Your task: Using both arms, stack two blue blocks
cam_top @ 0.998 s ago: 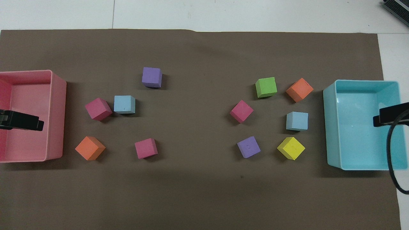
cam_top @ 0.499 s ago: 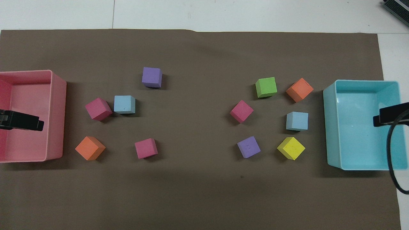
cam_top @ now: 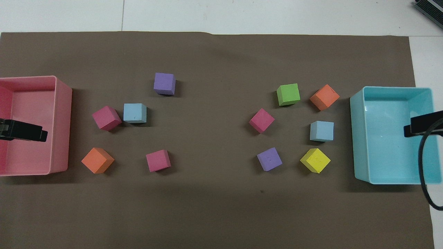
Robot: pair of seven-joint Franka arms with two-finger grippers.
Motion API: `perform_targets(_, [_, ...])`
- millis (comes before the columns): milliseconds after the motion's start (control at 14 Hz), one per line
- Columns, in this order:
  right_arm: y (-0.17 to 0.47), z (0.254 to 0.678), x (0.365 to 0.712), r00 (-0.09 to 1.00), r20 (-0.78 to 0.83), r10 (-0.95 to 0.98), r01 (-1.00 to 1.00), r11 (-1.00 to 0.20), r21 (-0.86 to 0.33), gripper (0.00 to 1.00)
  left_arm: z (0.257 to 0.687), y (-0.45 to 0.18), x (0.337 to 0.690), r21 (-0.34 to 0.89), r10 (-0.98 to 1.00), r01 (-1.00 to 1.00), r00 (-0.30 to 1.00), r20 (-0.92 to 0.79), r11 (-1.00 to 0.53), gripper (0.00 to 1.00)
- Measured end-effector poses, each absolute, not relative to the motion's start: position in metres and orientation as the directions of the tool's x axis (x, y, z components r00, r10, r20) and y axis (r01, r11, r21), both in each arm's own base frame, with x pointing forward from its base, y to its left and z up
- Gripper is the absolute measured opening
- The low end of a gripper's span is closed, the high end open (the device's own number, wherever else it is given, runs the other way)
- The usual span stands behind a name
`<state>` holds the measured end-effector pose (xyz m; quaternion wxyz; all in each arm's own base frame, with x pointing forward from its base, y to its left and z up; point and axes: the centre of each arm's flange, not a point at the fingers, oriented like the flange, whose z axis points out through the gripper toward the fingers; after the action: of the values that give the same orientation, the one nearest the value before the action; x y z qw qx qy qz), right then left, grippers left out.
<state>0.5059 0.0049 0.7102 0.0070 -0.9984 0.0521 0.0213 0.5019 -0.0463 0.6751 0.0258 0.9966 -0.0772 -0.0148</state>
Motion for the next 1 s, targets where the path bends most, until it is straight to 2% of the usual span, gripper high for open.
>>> perform_targets(998, [0.0019, 0.7135, 0.5107, 0.994, -0.001, -0.110, -0.110, -0.994, -0.016, 1.00, 0.6751, -0.0463, 0.5019, 0.054, -0.155, -0.153, 0.988, -0.026, -0.987, 1.00])
